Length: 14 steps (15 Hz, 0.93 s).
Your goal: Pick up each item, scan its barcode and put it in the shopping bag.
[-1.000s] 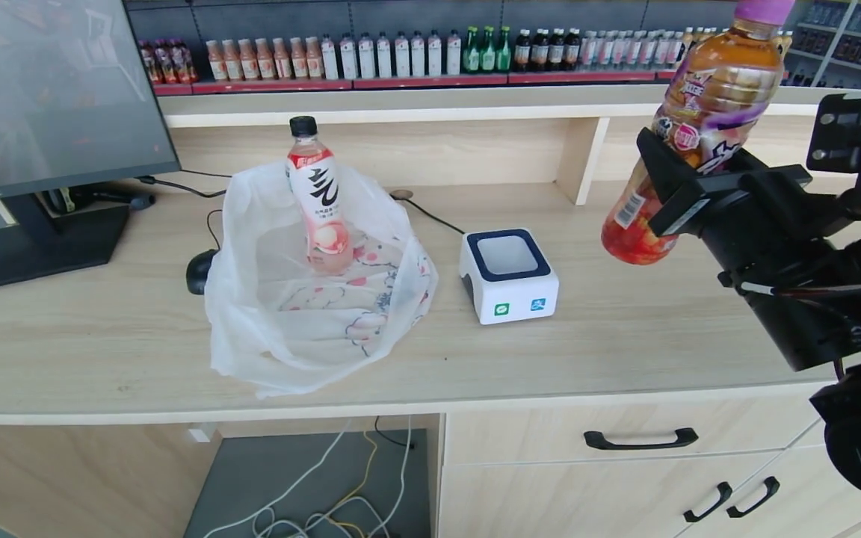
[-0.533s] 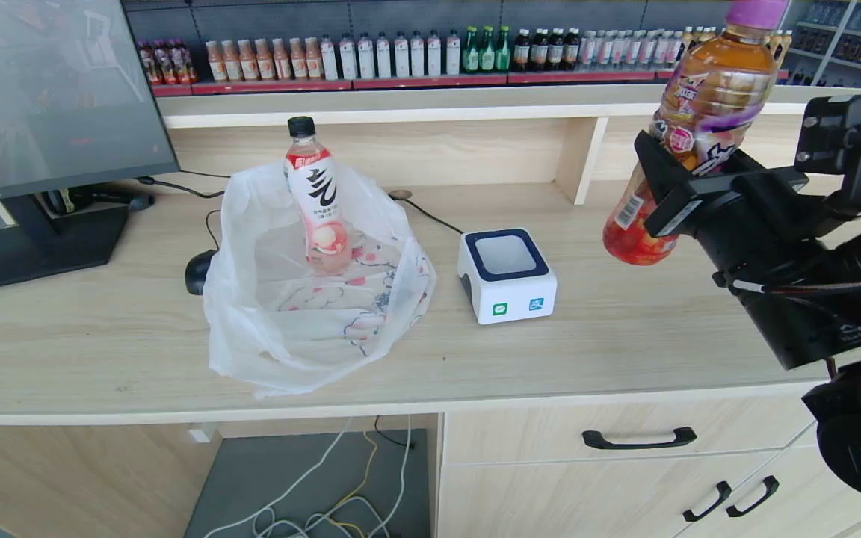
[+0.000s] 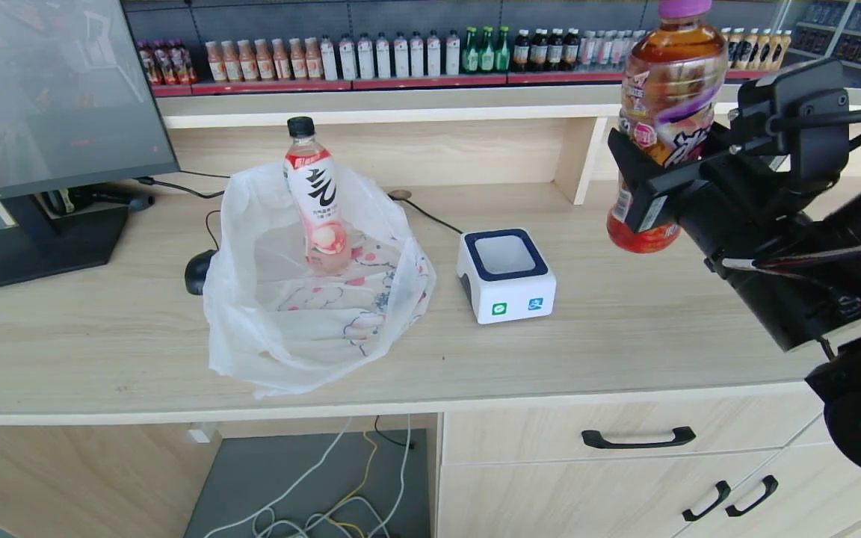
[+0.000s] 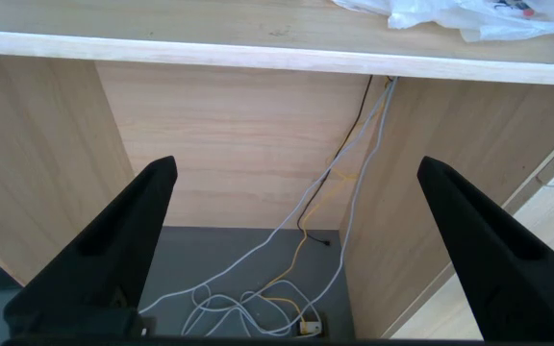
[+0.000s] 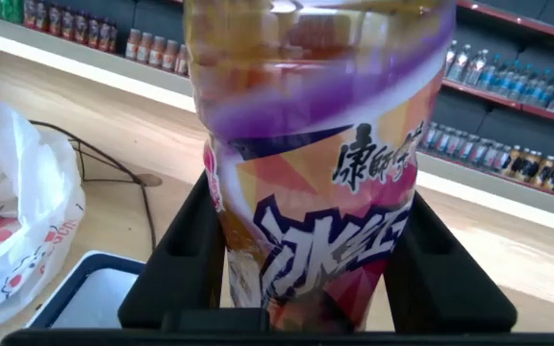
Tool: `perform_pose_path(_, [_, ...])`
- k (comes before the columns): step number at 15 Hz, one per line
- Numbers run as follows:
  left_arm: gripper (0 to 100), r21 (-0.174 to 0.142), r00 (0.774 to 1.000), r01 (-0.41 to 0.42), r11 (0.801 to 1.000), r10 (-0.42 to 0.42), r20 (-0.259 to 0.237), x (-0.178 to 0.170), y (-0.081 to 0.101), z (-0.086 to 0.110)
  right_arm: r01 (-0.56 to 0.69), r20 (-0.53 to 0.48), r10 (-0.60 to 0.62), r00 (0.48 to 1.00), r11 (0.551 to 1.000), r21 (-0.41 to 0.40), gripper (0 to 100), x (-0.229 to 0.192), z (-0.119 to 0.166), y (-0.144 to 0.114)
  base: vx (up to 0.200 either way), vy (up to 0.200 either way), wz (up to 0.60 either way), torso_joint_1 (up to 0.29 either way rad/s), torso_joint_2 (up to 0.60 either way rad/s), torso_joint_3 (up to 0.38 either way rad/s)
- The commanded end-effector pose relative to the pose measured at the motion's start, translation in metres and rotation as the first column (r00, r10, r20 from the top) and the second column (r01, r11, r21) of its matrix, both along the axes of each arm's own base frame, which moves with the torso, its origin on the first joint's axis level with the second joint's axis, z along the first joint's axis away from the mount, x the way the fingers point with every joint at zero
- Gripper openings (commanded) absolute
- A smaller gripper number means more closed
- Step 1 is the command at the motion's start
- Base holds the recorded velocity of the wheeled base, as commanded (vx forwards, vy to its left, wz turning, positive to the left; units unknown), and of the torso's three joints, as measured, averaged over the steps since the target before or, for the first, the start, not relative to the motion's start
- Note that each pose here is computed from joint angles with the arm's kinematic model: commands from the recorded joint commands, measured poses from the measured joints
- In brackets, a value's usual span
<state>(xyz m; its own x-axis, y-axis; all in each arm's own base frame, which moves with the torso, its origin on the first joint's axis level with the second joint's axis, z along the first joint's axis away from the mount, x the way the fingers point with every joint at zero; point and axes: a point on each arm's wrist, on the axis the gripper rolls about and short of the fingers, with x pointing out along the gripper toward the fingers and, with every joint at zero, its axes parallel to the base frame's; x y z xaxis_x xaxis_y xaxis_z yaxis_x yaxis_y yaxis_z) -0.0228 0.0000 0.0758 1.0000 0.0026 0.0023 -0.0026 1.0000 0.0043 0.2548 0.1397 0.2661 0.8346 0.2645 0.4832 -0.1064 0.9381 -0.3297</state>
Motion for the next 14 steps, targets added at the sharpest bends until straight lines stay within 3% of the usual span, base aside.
perform_pose_path(1, [100,0.0,1.0,-0.001,1.0,0.001,0.001,0.0,0.0,0.0,-0.006,0.049,0.007,0.999,1.0,-0.024,0,0.001,0.02,0.011,0.0,0.0,0.0,0.0,0.0,0.0])
perform_pose_path(7, [100,0.0,1.0,-0.001,1.0,0.001,0.001,0.0,0.0,0.0,-0.032,0.093,0.05,0.994,0.983,-0.182,0,0.007,0.025,0.048,0.0,0.0,0.0,0.0,0.0,0.0])
perform_pose_path(10, [100,0.0,1.0,-0.001,1.0,0.001,0.001,0.0,0.0,0.0,-0.117,0.147,0.185,0.972,0.916,-0.384,0,0.011,0.02,0.056,0.0,0.0,0.0,0.0,0.0,0.0])
perform_pose_path(14, [100,0.0,1.0,-0.001,1.0,0.001,0.001,0.0,0.0,0.0,-0.154,0.189,0.296,0.936,0.83,-0.537,0,0.017,0.007,0.064,0.0,0.0,0.0,0.0,0.0,0.0])
